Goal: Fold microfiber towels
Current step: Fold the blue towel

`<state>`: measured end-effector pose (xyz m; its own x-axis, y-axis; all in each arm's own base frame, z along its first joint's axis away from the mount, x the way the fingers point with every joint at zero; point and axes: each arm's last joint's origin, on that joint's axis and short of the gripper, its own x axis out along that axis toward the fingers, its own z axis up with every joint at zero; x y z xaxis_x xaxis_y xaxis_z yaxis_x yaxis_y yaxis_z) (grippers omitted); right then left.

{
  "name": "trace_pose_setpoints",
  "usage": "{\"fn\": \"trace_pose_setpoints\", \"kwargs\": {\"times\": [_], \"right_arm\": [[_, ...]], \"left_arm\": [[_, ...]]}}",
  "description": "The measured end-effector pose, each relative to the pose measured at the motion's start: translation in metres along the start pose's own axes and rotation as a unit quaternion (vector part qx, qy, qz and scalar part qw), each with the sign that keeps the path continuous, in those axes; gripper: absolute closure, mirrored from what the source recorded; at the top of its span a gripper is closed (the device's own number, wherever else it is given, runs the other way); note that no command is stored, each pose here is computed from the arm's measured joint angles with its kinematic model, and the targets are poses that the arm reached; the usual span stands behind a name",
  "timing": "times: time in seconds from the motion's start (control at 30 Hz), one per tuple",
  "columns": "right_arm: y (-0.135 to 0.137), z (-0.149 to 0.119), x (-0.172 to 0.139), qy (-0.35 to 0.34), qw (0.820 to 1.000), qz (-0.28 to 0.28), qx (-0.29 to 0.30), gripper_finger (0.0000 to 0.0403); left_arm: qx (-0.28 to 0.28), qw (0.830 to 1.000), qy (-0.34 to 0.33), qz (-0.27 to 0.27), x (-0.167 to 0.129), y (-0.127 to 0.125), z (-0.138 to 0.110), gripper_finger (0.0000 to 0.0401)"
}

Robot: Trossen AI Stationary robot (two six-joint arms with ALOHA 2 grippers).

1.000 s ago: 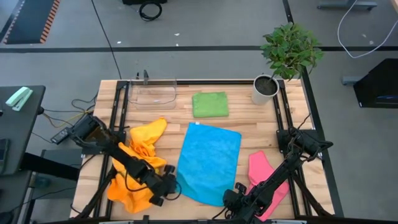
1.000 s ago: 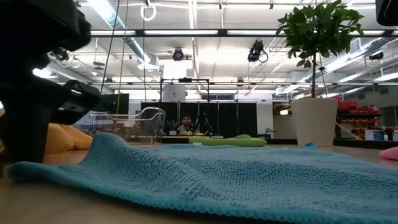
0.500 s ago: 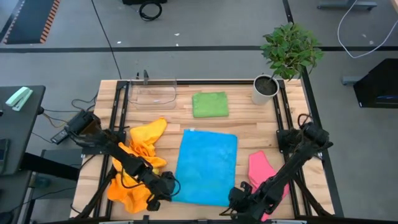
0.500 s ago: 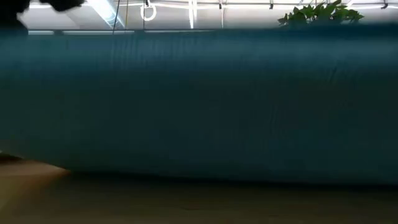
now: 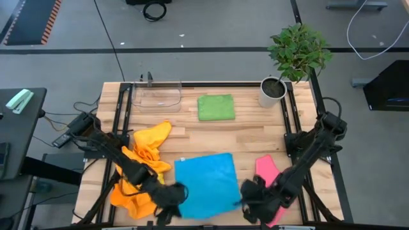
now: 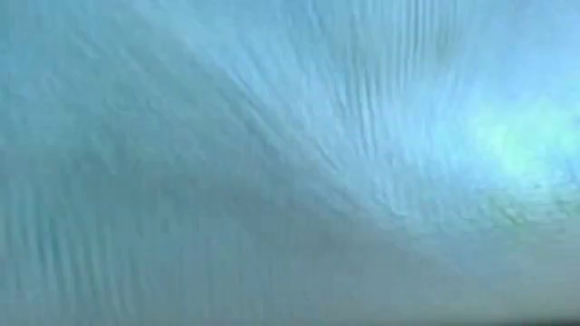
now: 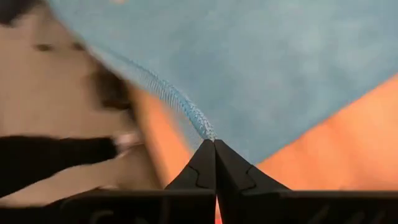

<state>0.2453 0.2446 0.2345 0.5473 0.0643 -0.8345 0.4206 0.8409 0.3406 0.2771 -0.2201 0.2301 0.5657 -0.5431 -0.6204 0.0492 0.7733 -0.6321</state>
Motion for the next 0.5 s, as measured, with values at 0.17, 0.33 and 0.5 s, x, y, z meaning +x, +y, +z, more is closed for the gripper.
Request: {"fn": "trace_pose_setpoints", "kwargs": {"times": [0.17,0.33,0.5], "right_arm": [[-0.034,0.038,0.026,0.016,0.998,-0.064,-0.011,0.0402],[-0.082,0.075,0.055,0.020,0.994,-0.106,0.012,0.0402],[-0.111,0.101,0.069,0.035,0.995,-0.088,0.032,0.0402]], "left_arm": [[-0.018,0.991,0.037,0.126,-0.004,0.050,0.008,0.0399],[-0.018,0.984,0.086,0.156,-0.005,0.091,0.002,0.0399],[0.027,0.985,0.094,0.141,-0.020,0.101,0.003,0.0400]]}}
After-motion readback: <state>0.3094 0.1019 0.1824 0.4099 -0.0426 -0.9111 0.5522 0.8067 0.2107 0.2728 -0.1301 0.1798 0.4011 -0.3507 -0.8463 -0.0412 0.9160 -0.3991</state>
